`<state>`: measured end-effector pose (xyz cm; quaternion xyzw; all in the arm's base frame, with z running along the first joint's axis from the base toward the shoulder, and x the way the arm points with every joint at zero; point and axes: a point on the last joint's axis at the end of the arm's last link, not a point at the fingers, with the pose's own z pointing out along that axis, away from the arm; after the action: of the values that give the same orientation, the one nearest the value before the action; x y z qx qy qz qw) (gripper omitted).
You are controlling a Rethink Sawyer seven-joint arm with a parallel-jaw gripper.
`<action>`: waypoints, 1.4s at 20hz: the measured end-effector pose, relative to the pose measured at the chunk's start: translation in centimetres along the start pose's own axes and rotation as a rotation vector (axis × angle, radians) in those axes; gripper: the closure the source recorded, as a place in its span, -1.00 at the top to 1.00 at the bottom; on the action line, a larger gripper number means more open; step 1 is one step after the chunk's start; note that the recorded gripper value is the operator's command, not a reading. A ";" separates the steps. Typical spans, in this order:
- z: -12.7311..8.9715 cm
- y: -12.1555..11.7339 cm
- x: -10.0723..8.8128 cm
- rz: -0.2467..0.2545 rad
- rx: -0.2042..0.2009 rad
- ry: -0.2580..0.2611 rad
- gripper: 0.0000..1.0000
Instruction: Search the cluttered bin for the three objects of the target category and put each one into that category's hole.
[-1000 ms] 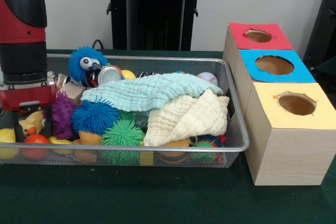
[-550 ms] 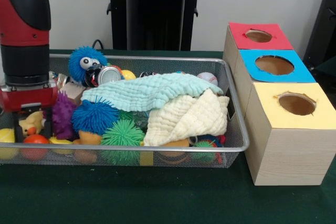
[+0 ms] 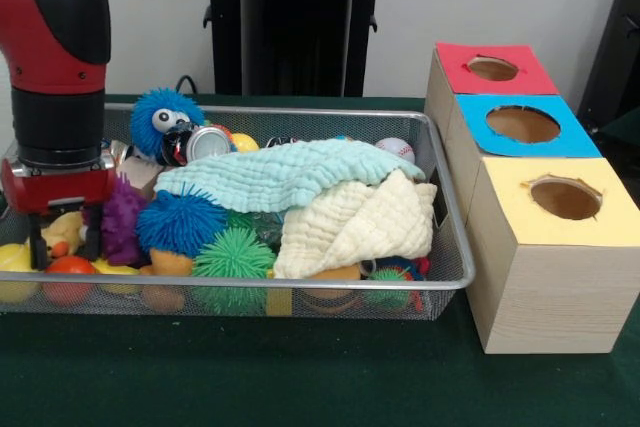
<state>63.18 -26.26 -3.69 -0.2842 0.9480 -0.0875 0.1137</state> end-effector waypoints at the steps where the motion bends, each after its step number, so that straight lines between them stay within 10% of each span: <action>1: 0.0 0.1 0.0 -0.003 -0.001 0.009 1.00; 28: 0.9 0.7 -2.8 -0.119 0.047 0.250 1.00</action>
<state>65.34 -24.17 -4.21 -0.3241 0.9339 -0.1508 -0.0041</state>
